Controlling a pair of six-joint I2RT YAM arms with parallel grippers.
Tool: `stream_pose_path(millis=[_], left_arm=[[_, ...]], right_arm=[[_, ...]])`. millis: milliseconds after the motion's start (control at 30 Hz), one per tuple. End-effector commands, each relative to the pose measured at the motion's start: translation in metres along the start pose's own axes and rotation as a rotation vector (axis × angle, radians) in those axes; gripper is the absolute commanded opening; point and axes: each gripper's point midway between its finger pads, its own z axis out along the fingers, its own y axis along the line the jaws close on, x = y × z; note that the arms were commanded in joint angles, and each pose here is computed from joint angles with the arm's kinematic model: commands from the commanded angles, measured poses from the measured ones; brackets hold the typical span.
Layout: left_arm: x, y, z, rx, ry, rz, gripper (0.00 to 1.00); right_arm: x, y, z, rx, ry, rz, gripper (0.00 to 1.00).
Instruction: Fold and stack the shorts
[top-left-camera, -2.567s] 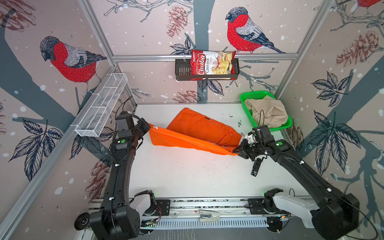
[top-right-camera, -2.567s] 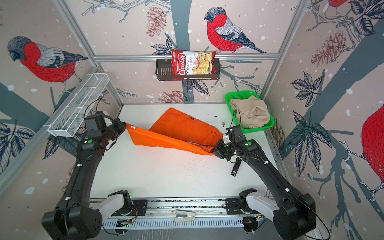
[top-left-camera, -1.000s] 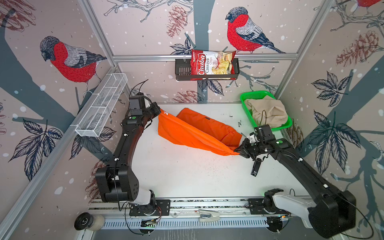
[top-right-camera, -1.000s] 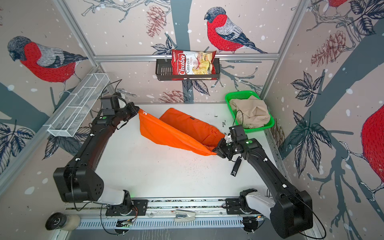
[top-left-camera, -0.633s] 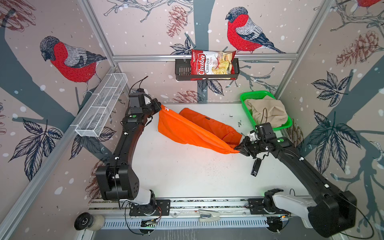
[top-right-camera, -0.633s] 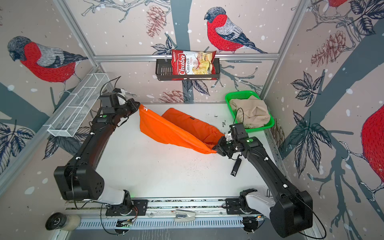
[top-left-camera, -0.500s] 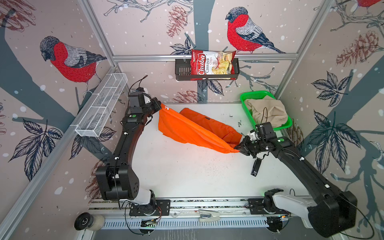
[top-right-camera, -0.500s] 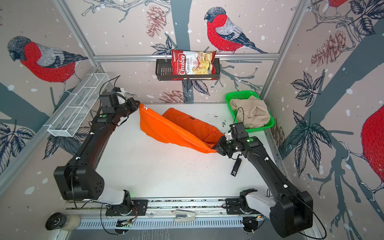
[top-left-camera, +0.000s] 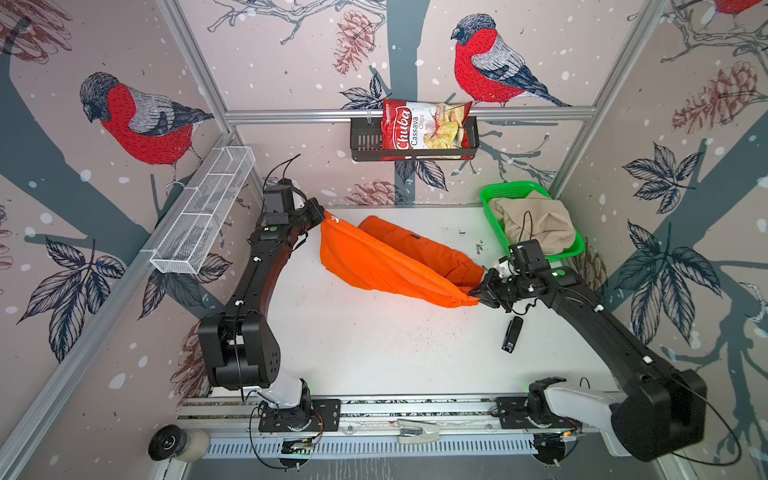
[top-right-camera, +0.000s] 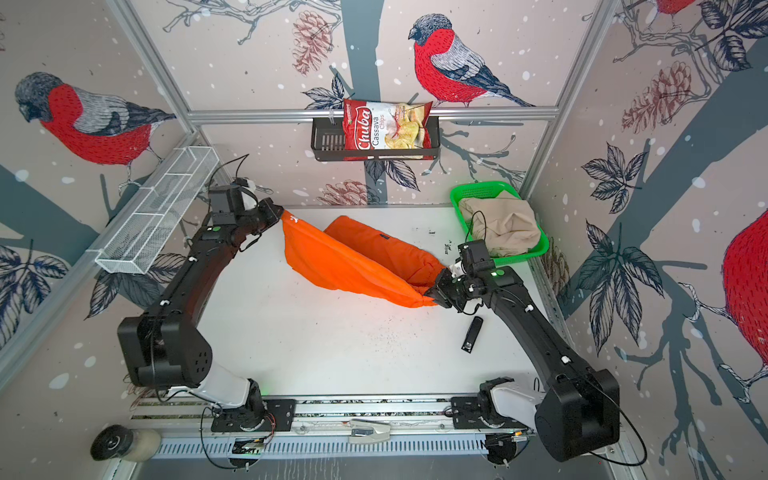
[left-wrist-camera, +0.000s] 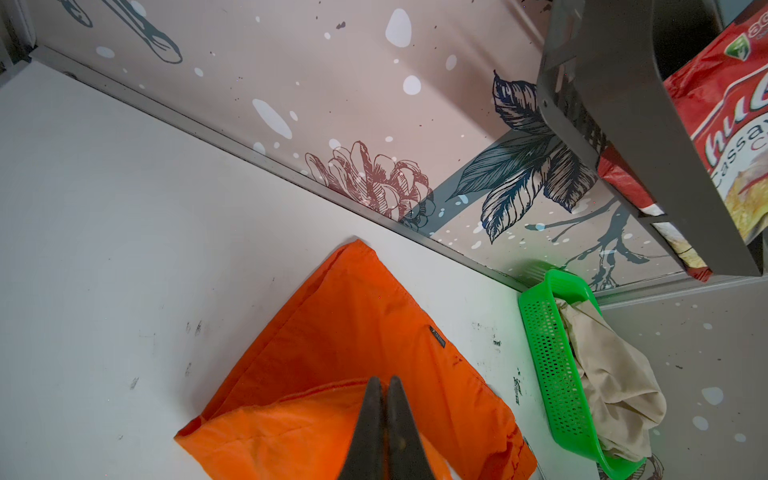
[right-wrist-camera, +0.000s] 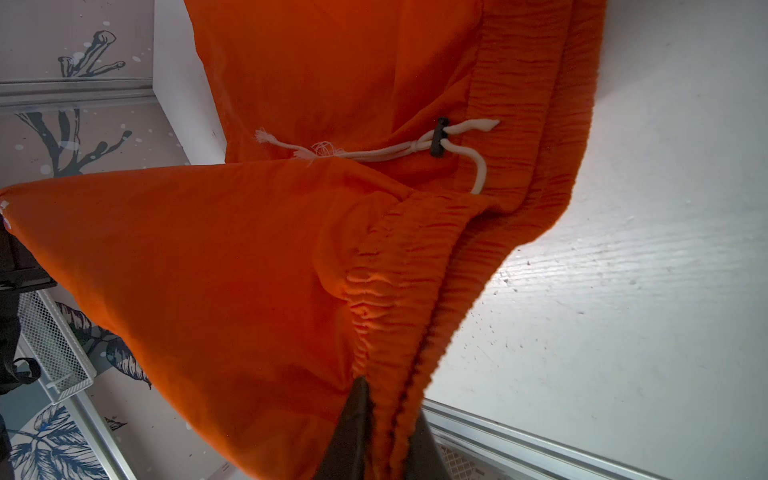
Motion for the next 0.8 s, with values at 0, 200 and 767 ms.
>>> stream_pose_path(millis=[0, 200, 767], left_arm=[[-0.021, -0.005, 0.004, 0.014, -0.078, 0.036, 0.0], [-0.019, 0.0, 0.019, 0.005, -0.059, 0.029, 0.0], [-0.007, 0.008, 0.082, 0.014, 0.001, 0.007, 0.0]], right_arm=[[-0.001, -0.008, -0.001, 0.042, 0.005, -0.013, 0.15], [-0.007, -0.012, 0.0, 0.061, 0.011, -0.026, 0.15], [-0.037, -0.027, 0.022, 0.122, 0.056, -0.028, 0.16]])
